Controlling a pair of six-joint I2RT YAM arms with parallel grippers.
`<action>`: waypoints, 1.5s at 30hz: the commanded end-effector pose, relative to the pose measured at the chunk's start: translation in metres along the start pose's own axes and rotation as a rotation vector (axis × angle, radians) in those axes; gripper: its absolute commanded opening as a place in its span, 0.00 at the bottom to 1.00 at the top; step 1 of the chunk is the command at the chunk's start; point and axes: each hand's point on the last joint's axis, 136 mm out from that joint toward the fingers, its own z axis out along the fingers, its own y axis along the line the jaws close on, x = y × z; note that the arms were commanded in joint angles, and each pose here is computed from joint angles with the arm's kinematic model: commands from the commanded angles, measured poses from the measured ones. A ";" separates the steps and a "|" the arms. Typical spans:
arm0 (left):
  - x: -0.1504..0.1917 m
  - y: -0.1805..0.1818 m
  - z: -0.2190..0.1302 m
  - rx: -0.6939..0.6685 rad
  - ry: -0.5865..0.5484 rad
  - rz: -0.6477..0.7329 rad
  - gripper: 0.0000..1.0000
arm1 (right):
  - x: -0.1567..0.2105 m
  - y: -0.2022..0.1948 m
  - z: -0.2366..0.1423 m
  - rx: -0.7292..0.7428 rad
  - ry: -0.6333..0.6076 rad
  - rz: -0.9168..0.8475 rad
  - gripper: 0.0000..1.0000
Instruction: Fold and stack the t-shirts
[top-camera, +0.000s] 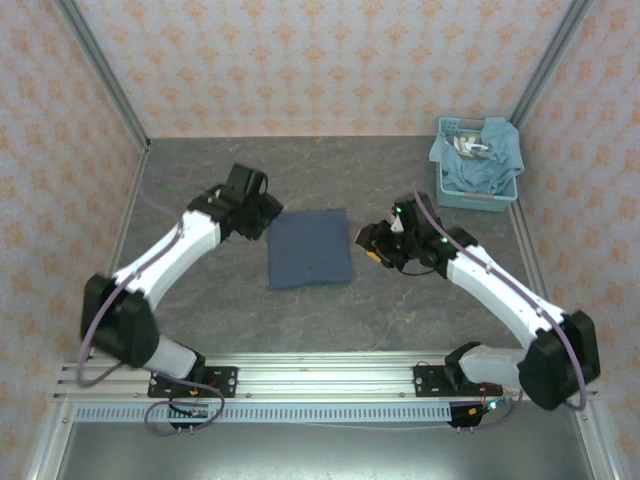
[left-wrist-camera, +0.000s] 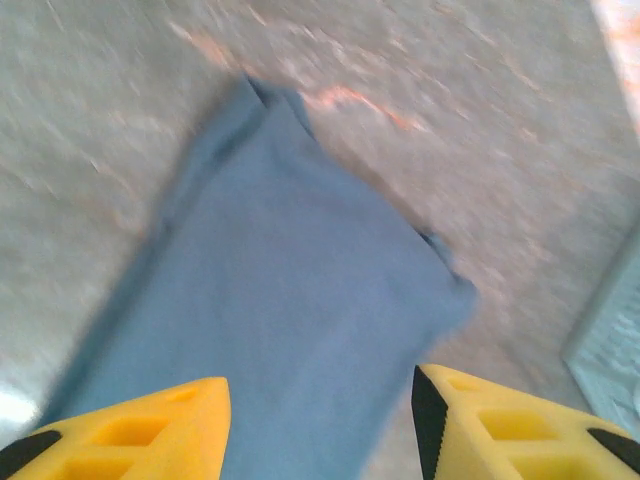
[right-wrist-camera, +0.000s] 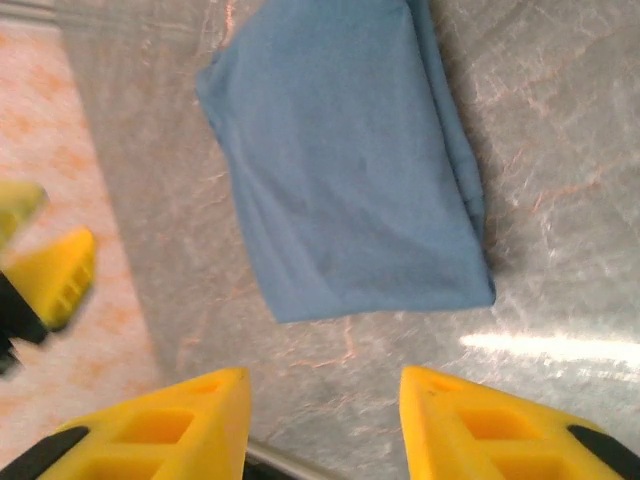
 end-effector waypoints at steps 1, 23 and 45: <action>0.058 0.032 0.008 -0.007 0.029 -0.207 0.52 | 0.017 0.004 -0.001 -0.102 0.064 0.090 0.51; 0.148 0.052 0.108 0.105 -0.032 -0.512 0.41 | 0.042 -0.015 -0.023 -0.126 0.087 0.130 0.58; -0.144 0.119 0.123 -0.039 -0.103 -0.326 0.00 | 0.019 -0.007 -0.012 -0.125 0.033 0.132 0.58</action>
